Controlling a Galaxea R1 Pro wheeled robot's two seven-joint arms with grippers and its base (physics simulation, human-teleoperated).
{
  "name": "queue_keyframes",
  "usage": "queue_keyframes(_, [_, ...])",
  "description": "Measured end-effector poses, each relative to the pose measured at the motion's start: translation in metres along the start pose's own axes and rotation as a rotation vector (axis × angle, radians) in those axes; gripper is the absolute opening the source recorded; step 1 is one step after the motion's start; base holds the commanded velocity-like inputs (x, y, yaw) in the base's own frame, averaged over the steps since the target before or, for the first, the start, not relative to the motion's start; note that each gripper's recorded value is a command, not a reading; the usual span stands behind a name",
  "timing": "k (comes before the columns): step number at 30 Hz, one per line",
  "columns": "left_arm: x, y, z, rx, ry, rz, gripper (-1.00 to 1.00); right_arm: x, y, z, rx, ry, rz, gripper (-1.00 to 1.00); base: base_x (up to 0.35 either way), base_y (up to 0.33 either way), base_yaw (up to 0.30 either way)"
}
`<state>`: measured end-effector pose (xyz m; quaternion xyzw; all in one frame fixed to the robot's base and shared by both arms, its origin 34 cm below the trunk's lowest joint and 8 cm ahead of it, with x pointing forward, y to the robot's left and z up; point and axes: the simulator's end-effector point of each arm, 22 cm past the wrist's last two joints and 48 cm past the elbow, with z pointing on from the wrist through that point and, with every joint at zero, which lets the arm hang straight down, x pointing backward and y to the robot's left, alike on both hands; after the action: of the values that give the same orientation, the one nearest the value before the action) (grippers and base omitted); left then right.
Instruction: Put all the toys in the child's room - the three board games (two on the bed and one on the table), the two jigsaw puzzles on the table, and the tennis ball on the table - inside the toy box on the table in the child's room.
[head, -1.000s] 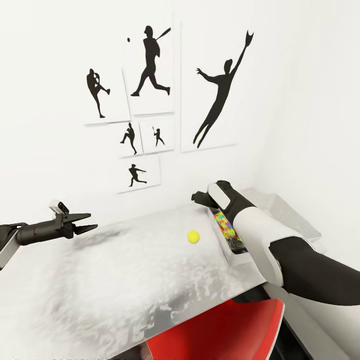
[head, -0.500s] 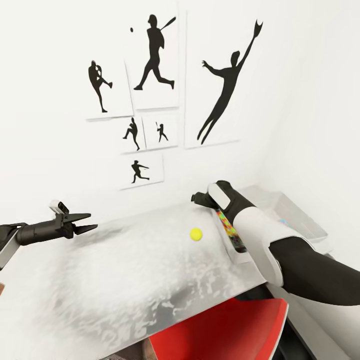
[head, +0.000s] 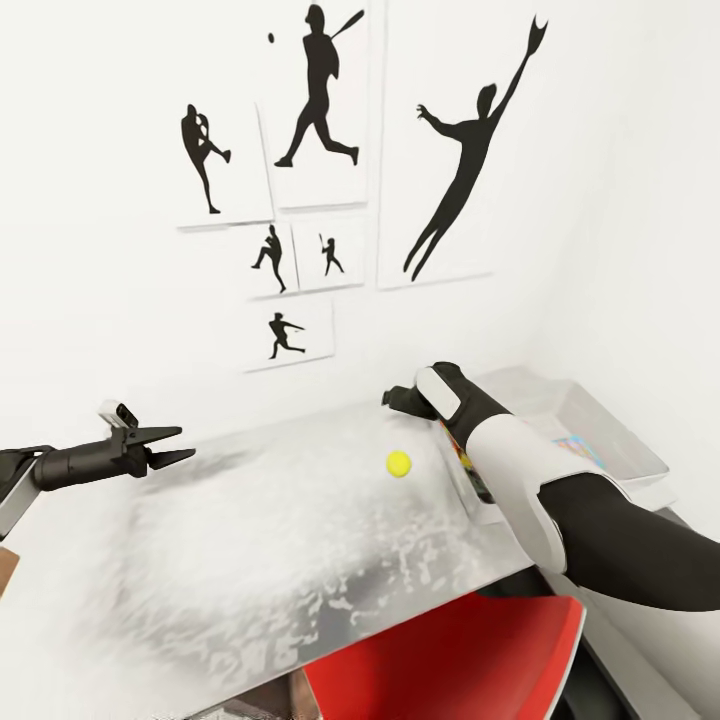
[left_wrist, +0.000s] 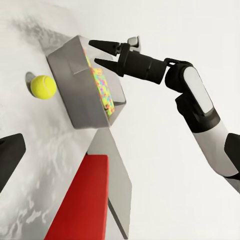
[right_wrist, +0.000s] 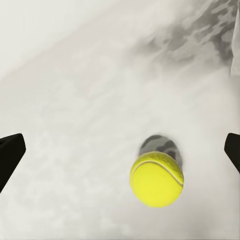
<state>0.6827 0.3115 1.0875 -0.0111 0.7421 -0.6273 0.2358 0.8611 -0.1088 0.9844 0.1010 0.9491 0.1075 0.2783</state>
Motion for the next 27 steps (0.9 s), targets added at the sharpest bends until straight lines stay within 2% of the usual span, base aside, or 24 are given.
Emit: queue_keyframes(27, [0.005, 0.028, 0.003, -0.033, 0.008, -0.039, 1.00, 0.022, -0.012, 0.028, 0.022, 0.047, 0.002, 1.00, 0.000, 0.000, 0.067])
